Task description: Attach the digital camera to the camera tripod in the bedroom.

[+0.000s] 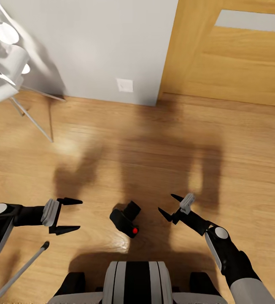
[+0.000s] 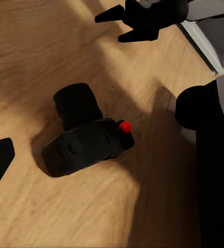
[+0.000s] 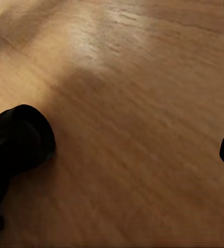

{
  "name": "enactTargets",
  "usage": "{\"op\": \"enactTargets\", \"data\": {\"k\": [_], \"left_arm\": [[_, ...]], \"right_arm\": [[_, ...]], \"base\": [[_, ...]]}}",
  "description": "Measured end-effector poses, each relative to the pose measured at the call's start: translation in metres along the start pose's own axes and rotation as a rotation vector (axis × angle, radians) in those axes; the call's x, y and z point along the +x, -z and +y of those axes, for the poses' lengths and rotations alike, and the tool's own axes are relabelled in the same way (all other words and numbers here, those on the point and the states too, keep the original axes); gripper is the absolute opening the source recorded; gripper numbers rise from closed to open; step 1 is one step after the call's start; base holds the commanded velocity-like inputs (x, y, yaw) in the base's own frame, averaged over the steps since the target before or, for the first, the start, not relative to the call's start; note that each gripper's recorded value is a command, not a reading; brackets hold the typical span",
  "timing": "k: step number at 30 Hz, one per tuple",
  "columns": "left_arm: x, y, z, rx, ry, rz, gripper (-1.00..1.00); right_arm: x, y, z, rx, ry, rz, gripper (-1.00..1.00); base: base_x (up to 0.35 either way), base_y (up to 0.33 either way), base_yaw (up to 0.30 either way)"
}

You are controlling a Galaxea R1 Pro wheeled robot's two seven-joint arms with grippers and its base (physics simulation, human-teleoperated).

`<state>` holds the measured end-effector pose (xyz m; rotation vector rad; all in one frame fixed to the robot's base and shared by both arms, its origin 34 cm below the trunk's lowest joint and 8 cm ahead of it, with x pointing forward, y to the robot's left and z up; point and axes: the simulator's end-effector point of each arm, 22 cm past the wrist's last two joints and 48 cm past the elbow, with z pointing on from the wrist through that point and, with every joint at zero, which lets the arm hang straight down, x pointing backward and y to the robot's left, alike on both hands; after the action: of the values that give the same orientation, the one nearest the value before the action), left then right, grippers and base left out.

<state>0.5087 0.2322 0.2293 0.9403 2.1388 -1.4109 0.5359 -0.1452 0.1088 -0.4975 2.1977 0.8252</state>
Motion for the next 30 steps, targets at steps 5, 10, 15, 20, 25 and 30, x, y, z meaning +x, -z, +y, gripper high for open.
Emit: {"op": "enactTargets", "data": {"k": [5,10,15,20,25,30], "left_arm": [[0.000,-0.018,-0.003,0.022,0.009,-0.029,1.00],[0.008,-0.024,-0.002,0.031,0.026,-0.029,1.00],[0.004,-0.026,-0.002,0.032,0.009,-0.030,1.00],[0.002,-0.027,-0.002,0.033,0.000,-0.030,1.00],[0.002,-0.028,-0.002,0.036,-0.001,-0.030,1.00],[0.001,-0.029,-0.002,0.037,-0.006,-0.031,1.00]], "right_arm": [[-0.065,-0.017,0.004,0.020,-0.023,-0.197,1.00],[-0.087,-0.020,0.005,0.015,-0.002,-0.256,1.00],[-0.114,-0.018,0.004,0.018,0.046,-0.313,1.00],[-0.128,-0.014,0.004,0.028,0.102,-0.367,1.00],[-0.133,-0.013,0.006,0.025,0.127,-0.389,1.00],[-0.138,-0.011,0.014,-0.004,0.168,-0.417,1.00]], "base": [[0.000,0.000,0.000],[0.000,0.000,0.000],[0.000,0.000,0.000],[0.000,0.000,0.000],[0.000,0.000,0.000],[0.000,0.000,0.000]]}}
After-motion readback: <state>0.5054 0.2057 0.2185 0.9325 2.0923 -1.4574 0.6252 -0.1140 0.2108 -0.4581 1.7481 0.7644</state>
